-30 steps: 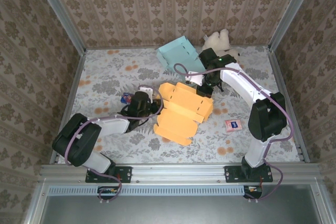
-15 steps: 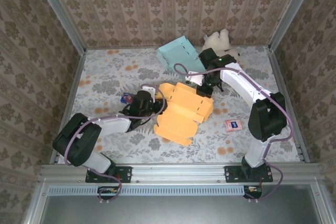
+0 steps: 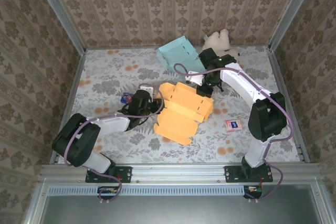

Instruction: Fold the paper box

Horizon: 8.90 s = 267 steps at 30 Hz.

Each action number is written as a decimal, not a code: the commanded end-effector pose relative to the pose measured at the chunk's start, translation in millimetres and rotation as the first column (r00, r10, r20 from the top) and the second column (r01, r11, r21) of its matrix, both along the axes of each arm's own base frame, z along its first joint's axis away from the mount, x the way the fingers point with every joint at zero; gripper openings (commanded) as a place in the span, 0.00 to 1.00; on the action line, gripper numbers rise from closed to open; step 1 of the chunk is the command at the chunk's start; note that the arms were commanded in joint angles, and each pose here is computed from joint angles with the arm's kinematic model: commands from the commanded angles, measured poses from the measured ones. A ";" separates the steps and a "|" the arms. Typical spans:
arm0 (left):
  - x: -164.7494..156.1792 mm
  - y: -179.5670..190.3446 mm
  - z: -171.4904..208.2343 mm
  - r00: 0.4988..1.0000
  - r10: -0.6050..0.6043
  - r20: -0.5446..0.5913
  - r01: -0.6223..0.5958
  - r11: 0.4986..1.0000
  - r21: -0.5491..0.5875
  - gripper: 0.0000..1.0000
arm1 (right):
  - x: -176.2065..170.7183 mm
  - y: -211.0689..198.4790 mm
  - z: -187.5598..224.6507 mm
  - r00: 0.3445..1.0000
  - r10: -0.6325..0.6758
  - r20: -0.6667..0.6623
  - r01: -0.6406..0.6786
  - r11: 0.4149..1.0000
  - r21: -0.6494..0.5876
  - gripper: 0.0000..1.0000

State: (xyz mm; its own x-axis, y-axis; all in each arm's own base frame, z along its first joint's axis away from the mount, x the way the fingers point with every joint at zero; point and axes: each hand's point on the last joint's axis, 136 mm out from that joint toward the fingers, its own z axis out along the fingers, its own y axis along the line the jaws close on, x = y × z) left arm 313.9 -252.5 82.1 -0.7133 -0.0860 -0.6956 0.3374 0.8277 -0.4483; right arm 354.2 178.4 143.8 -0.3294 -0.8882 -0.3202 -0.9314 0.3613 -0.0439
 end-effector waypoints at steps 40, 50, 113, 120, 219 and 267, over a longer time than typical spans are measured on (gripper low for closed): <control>-10.2 -59.4 19.4 0.989 -0.146 0.021 0.146 0.957 -0.249 0.48 | 12.2 -7.9 -12.1 0.997 -0.032 0.072 0.037 0.997 -0.061 0.00; -58.0 -20.3 70.0 0.944 -0.154 0.293 0.154 0.988 0.025 0.56 | 30.8 -5.8 6.3 0.927 0.039 0.374 -0.003 0.996 -0.094 0.00; -55.3 46.1 12.0 0.927 -0.113 0.357 0.083 0.992 0.097 0.58 | -13.8 56.5 -6.8 0.324 0.455 0.829 -0.147 0.890 -0.431 0.00; -53.9 41.2 11.8 0.924 -0.122 0.363 0.095 0.991 0.093 0.52 | -13.5 57.8 -17.1 0.345 0.462 0.817 -0.158 0.887 -0.435 0.00; -23.7 -32.1 7.4 0.909 -0.068 0.412 0.099 0.994 -0.056 0.35 | -18.7 64.3 -64.9 0.355 0.591 0.724 -0.198 0.804 -0.560 0.00; 23.8 9.2 -23.7 0.860 0.304 0.409 -0.404 0.896 0.183 0.00 | -21.6 69.7 -72.2 0.389 0.563 0.729 -0.211 0.825 -0.525 0.00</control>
State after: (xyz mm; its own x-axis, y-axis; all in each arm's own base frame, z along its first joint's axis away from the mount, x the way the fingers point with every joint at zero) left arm 328.5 -265.8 59.6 -0.3644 -0.0469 -0.9301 0.2179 0.9667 -0.1341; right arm 356.2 234.4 113.4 0.2384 -0.9692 0.0622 -0.2853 -0.1312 -0.9494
